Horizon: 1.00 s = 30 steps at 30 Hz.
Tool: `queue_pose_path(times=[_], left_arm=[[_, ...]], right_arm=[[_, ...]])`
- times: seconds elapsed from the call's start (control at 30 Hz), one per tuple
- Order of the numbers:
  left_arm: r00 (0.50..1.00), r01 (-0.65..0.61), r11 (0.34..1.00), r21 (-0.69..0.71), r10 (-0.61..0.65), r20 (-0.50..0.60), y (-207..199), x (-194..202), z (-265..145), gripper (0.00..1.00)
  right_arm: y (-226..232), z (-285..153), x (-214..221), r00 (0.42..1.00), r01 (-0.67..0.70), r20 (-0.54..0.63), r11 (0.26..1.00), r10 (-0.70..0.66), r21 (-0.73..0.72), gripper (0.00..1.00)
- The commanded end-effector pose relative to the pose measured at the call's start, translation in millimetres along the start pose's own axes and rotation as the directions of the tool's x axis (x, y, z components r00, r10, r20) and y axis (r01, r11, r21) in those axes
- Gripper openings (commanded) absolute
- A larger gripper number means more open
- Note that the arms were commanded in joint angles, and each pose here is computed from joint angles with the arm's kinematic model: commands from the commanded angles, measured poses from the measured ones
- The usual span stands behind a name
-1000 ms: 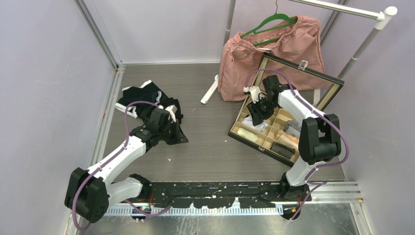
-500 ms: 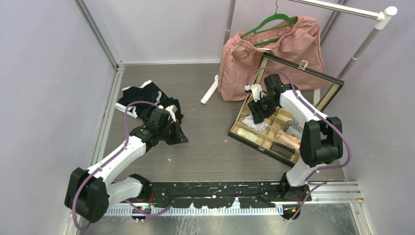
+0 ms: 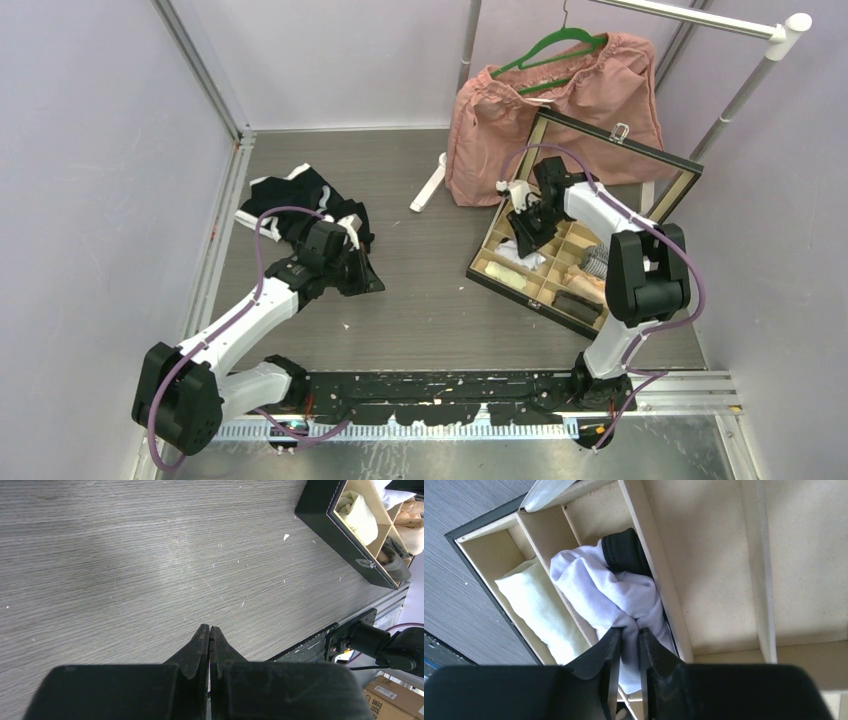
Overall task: Roll the underwear
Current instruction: Place the underwear in the storage box.
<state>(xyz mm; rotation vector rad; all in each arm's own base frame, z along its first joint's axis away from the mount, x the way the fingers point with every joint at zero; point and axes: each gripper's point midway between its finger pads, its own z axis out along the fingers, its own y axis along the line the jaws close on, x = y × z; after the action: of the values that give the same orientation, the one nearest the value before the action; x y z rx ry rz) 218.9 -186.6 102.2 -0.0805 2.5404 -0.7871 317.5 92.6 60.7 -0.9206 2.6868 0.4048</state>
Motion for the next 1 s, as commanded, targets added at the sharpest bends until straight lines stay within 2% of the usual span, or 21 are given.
queue_pose_path(times=[0.0, 0.17, 0.23, 0.3, 0.37, 0.6, 0.77, 0.83, 0.97], left_arm=[[0.999, -0.018, 0.999, 0.029, 0.017, 0.027, -9.8, -10.8, -3.9, 0.01], [1.000, -0.020, 0.999, 0.032, 0.019, 0.025, -10.8, -11.1, -4.4, 0.01], [0.999, -0.020, 0.999, 0.032, 0.019, 0.025, -10.8, -11.1, -4.7, 0.01], [0.999, -0.022, 0.999, 0.031, 0.021, 0.028, -10.9, -11.5, -5.7, 0.01], [0.999, -0.022, 0.999, 0.028, 0.021, 0.033, -10.6, -12.2, -6.6, 0.01], [0.999, -0.026, 0.999, 0.021, 0.025, 0.044, -11.5, -15.4, -9.7, 0.01], [0.999, -0.025, 1.000, 0.016, 0.024, 0.046, -11.3, -16.1, -11.1, 0.01], [0.999, -0.025, 1.000, 0.014, 0.025, 0.046, -11.0, -16.3, -11.1, 0.01], [0.998, -0.024, 1.000, 0.008, 0.023, 0.053, -10.7, -18.4, -10.9, 0.01]], right_arm=[[0.0, 10.0, 8.5, 0.998, -0.012, -0.056, 1.000, 0.011, -0.020, 0.21], [2.6, 17.0, 15.9, 0.995, -0.021, -0.094, 0.999, 0.018, -0.035, 0.21], [-1.4, 16.9, 16.6, 0.995, -0.014, -0.100, 1.000, 0.013, -0.011, 0.33], [-8.9, 12.3, 11.4, 0.997, -0.006, -0.081, 0.999, 0.009, 0.035, 0.39], [-12.6, -0.9, -1.4, 1.000, 0.003, -0.024, 0.997, -0.002, 0.077, 0.45], [-8.8, -56.0, -47.5, 0.978, -0.009, 0.207, 0.986, -0.025, 0.163, 0.53], [0.9, -80.9, -54.3, 0.957, -0.041, 0.291, 0.984, -0.012, 0.175, 0.58], [1.6, -87.2, -55.3, 0.947, -0.076, 0.322, 0.979, 0.010, 0.192, 0.58], [3.6, -94.0, -54.7, 0.899, -0.261, 0.404, 0.948, 0.171, 0.181, 0.54]])
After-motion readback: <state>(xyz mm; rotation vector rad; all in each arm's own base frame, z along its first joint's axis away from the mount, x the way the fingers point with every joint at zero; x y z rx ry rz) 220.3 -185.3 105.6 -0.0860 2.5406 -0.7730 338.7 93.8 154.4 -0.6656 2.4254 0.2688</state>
